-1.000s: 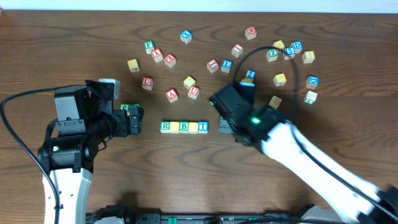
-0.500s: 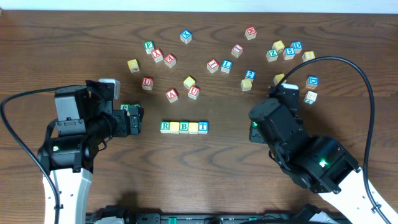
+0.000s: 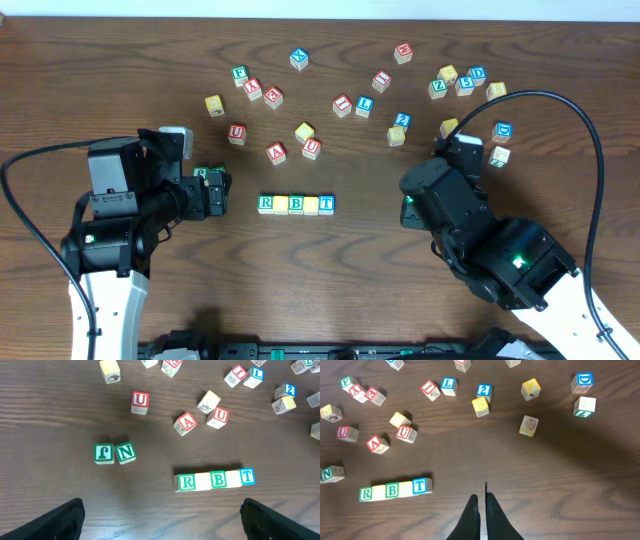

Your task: Spell out ROBOT

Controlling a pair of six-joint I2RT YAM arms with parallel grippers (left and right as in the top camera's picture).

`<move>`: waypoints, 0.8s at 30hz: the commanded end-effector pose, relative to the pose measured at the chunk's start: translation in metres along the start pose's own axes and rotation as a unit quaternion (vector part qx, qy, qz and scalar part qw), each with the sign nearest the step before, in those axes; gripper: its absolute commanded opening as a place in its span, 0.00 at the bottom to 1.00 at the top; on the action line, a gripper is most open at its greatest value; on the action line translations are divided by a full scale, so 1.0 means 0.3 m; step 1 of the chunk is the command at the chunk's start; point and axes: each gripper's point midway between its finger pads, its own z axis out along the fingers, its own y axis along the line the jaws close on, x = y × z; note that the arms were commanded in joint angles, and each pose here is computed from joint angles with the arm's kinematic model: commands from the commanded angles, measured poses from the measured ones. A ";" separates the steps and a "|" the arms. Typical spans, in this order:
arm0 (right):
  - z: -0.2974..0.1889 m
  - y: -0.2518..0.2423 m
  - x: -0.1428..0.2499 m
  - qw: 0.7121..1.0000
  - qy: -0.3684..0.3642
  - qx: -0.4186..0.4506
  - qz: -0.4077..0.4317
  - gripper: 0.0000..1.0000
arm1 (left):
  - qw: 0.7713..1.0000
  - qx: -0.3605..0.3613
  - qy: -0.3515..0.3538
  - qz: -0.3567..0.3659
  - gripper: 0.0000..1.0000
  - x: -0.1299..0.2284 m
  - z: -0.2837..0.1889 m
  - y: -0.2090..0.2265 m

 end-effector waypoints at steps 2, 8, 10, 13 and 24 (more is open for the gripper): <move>-0.001 -0.020 -0.009 1.000 -0.005 0.013 0.008 0.01 | 1.000 -0.001 -0.001 0.005 0.98 -0.002 -0.004 0.002; -0.008 -0.056 -0.021 0.999 -0.001 0.027 0.017 0.01 | 1.000 -0.001 -0.002 0.006 0.98 -0.003 -0.004 0.002; -0.016 -0.067 -0.034 0.999 -0.003 0.031 0.014 0.01 | 1.000 -0.001 -0.002 0.005 0.98 -0.003 -0.004 0.002; -0.019 -0.076 -0.041 0.999 -0.005 0.033 0.011 0.01 | 1.000 0.004 -0.012 0.010 0.98 -0.021 -0.004 -0.004; -0.021 -0.127 -0.072 0.999 -0.015 0.049 0.018 0.01 | 0.995 0.008 0.099 -0.027 0.13 0.096 0.148 0.041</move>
